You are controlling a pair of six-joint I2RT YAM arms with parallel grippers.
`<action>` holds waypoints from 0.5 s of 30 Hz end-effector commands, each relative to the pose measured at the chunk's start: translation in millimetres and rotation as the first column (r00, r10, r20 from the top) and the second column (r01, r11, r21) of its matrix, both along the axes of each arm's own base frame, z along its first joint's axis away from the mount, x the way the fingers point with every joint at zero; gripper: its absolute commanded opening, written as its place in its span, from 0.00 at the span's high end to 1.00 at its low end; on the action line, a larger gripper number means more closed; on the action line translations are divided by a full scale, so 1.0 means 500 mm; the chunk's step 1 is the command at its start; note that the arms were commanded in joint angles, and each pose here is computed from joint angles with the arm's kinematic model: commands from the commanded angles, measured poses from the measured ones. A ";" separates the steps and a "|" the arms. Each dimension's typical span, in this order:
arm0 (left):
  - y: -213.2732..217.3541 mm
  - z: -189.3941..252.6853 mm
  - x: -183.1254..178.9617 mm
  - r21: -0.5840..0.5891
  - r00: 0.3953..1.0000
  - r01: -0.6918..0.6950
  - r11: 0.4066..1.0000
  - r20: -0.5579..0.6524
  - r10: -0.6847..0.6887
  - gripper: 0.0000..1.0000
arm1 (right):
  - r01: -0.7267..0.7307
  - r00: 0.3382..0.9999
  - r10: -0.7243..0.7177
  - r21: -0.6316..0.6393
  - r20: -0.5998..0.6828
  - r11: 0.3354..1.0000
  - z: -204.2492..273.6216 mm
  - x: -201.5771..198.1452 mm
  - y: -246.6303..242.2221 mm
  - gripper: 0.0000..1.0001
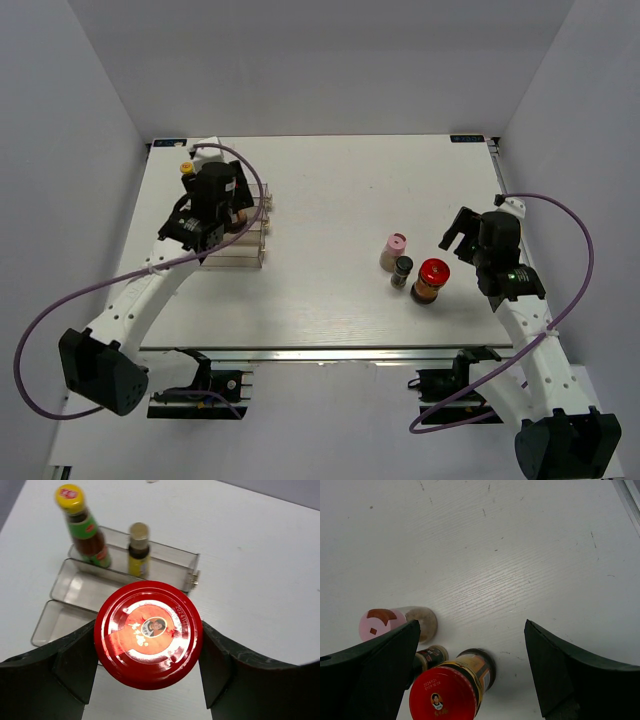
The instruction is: Organize the condiment bottles
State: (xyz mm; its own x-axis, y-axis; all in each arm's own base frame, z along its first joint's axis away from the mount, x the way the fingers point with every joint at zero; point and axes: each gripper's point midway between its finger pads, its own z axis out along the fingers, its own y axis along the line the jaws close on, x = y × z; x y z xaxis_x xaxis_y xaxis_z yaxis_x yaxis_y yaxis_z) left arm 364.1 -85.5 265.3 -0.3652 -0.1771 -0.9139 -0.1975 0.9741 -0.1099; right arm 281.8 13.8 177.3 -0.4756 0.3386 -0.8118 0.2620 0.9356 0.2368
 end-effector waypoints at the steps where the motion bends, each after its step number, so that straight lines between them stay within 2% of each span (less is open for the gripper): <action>1: 0.080 0.031 0.026 -0.049 0.990 -0.130 0.990 0.056 0.132 0.71 | 0.001 0.999 0.000 -0.010 0.038 1.000 0.019 0.012 -0.004 0.11; 7: 0.181 0.009 0.055 -0.089 0.971 -0.230 0.969 0.050 0.235 0.73 | 0.007 0.999 -0.006 -0.011 0.048 1.000 0.023 0.012 -0.006 0.11; 15: 0.239 0.002 0.096 -0.095 0.947 -0.306 0.947 0.076 0.313 0.75 | 0.014 0.999 -0.014 -0.020 0.044 1.000 0.021 0.013 -0.010 0.11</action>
